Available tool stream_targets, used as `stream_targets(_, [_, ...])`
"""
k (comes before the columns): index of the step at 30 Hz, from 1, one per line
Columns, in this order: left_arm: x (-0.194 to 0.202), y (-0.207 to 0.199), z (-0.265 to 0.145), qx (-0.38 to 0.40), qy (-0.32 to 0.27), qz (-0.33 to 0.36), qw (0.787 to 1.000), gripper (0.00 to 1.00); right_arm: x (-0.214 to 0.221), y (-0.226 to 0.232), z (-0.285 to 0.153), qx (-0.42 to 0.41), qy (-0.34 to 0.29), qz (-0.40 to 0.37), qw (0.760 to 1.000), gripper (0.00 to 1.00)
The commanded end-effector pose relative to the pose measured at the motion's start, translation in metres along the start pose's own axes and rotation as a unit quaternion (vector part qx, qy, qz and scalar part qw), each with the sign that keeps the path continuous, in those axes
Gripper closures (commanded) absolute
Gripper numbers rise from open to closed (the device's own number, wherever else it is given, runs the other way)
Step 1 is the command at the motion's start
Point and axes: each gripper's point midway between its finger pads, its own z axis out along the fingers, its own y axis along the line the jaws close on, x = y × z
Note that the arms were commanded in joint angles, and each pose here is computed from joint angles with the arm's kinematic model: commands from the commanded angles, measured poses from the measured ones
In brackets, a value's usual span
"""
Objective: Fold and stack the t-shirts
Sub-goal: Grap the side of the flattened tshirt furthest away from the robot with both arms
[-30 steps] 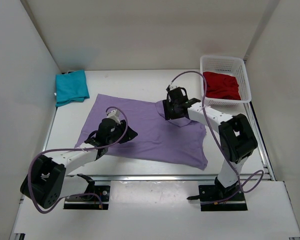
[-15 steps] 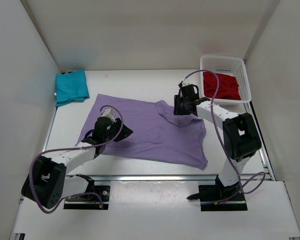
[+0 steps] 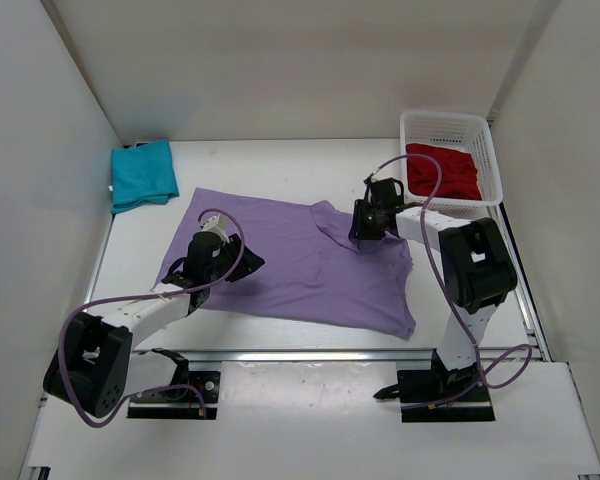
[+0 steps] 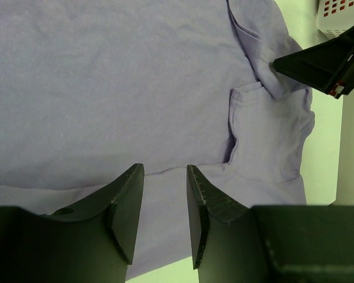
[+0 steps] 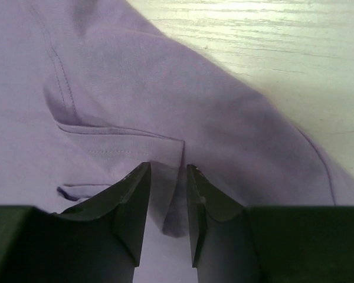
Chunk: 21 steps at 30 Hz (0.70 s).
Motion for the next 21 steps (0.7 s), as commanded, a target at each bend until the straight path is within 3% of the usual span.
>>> stream_targets(1, [-0.013,-0.014,-0.003,0.016,-0.015,0.010,1.000,0.54,-0.010,0.014,0.007,-0.029,-0.015,-0.002,0.999,0.71])
stream_targets(8, [-0.009,-0.015,-0.002,0.019,-0.012,0.009,1.000,0.54,-0.008,0.011,0.009,-0.025,-0.014,0.002,1.000,0.80])
stream_targets(14, [-0.002,-0.012,0.001,0.012,-0.001,0.013,1.000,0.54,-0.036,0.015,0.000,-0.027,-0.076,-0.009,0.997,0.99])
stream_targets(18, [-0.014,-0.013,0.002,0.006,-0.011,0.011,1.000,0.54,-0.056,0.014,-0.014,-0.021,-0.111,-0.016,0.993,1.00])
stream_targets(21, [-0.045,-0.004,0.003,-0.002,-0.036,-0.012,0.999,0.54,-0.077,0.006,-0.025,-0.010,-0.134,-0.011,0.991,1.00])
